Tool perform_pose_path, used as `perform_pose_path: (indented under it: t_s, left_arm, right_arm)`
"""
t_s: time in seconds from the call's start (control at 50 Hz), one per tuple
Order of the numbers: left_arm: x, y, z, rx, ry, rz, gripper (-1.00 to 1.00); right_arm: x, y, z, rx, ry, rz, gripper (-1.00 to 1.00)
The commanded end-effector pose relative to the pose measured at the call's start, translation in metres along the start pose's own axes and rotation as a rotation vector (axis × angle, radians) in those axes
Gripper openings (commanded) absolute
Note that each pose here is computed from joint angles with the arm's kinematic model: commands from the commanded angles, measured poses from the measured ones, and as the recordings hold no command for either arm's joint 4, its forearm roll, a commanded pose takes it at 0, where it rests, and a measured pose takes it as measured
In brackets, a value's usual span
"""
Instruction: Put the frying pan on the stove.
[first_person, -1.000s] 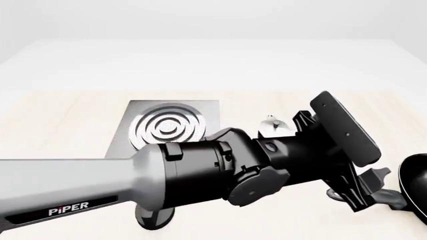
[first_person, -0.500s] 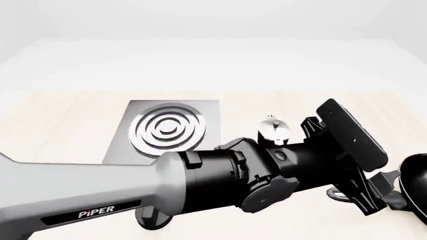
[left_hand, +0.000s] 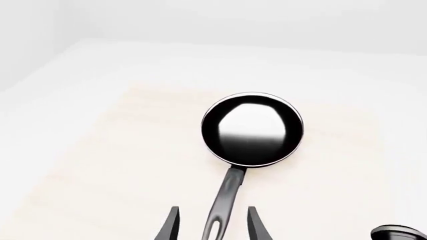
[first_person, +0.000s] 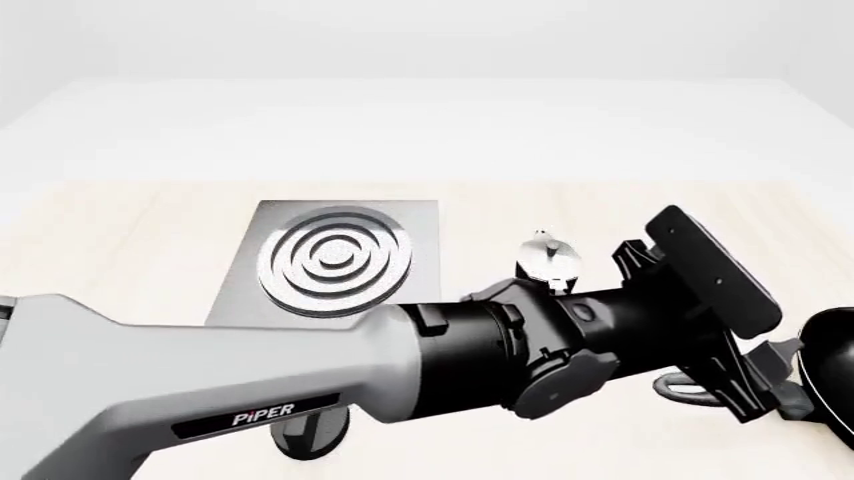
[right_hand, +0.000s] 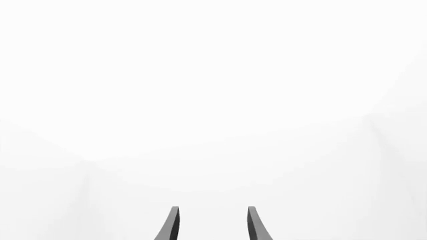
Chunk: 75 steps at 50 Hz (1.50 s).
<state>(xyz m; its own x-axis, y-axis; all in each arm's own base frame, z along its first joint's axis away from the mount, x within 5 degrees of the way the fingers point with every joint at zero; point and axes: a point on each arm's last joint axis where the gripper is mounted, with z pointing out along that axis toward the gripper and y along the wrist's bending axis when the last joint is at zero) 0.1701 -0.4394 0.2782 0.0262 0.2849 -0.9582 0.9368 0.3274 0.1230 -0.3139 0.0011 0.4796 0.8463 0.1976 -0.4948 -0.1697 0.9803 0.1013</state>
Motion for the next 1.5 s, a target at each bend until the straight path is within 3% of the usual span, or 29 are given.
perform_pose_path:
  t_s: [0.02, 0.58, 1.18, 1.5]
  left_arm:
    - [0.005, 0.003, 0.012, -0.006, 0.015, -0.008, 1.0]
    - [0.026, 0.003, 0.042, -0.004, 0.06, -0.025, 1.0]
    - [0.04, 0.007, 0.067, -0.01, 0.105, -0.037, 1.0]
    - [0.051, -0.002, 0.077, 0.007, 0.139, -0.039, 1.0]
  right_arm:
    - [0.017, 0.0, 0.017, 0.006, 0.005, -0.002, 1.0]
    - [0.07, -0.006, 0.054, 0.02, 0.01, -0.011, 1.0]
    - [0.105, -0.012, 0.07, 0.027, 0.005, -0.009, 1.0]
    - [0.118, -0.017, 0.074, 0.021, 0.002, 0.001, 1.0]
